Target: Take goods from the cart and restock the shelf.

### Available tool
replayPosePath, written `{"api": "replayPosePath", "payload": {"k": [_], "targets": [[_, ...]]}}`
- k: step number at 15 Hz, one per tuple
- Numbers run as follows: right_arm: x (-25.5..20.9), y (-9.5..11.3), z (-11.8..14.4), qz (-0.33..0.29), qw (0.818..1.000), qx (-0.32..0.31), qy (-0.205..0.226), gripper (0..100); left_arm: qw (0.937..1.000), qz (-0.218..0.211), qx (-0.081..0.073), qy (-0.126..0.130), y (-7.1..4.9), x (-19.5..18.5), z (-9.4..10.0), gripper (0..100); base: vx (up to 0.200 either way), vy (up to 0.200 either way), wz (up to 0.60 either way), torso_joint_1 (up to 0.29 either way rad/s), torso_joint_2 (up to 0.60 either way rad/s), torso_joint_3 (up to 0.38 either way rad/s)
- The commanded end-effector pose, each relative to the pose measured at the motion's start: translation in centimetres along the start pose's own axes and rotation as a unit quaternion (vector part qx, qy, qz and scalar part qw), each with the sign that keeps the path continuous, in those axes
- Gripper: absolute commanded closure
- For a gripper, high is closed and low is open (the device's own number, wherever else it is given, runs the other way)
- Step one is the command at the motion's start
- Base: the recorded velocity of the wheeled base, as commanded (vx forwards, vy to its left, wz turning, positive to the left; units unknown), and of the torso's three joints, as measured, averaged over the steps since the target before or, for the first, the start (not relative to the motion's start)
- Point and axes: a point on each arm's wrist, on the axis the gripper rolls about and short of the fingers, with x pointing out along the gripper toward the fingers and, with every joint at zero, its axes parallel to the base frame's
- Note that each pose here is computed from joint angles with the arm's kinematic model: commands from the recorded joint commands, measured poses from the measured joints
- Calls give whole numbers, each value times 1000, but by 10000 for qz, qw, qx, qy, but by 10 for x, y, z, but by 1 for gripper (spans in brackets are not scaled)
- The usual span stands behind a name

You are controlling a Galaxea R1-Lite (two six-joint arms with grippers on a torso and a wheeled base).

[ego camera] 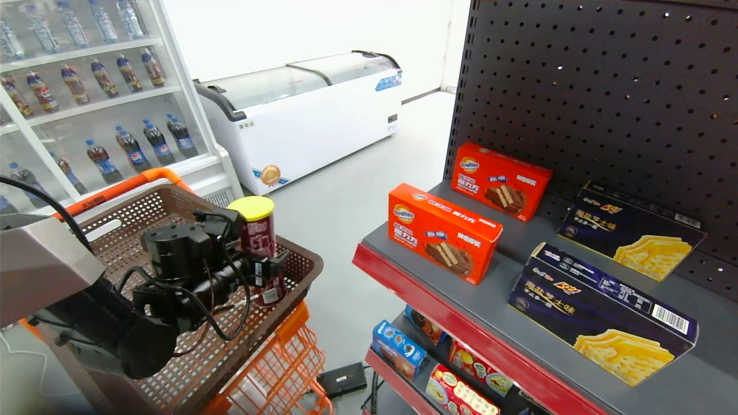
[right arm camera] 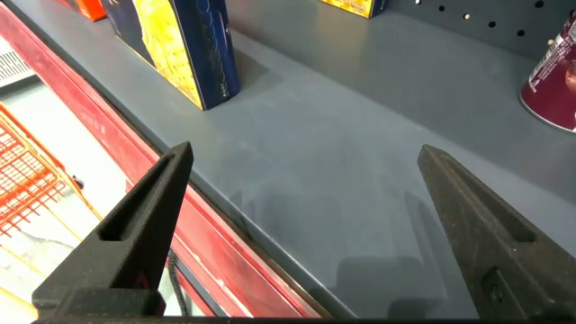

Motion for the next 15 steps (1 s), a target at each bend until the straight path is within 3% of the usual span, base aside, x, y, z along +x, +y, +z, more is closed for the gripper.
{"api": "replayPosePath", "payload": {"k": [1,5,9,12,15], "targets": [[0,0,0,5,10000,0,1,0,9999,-3,1,-113,0,7,5,100,0,0,0,0,0,0],[0,0,0,5,10000,0,1,0,9997,14,24,-227,0,5,13,100,0,0,0,0,0,0],[0,0,0,5,10000,0,16,0,9980,-96,24,-619,0,-25,54,100,0,0,0,0,0,0],[0,0,0,5,10000,7,1,0,9949,-555,56,-842,-1,-52,80,100,0,0,0,0,0,0],[0,0,0,5,10000,7,1,0,9853,-1485,125,-837,-11,-96,103,100,0,0,0,0,0,0]]}}
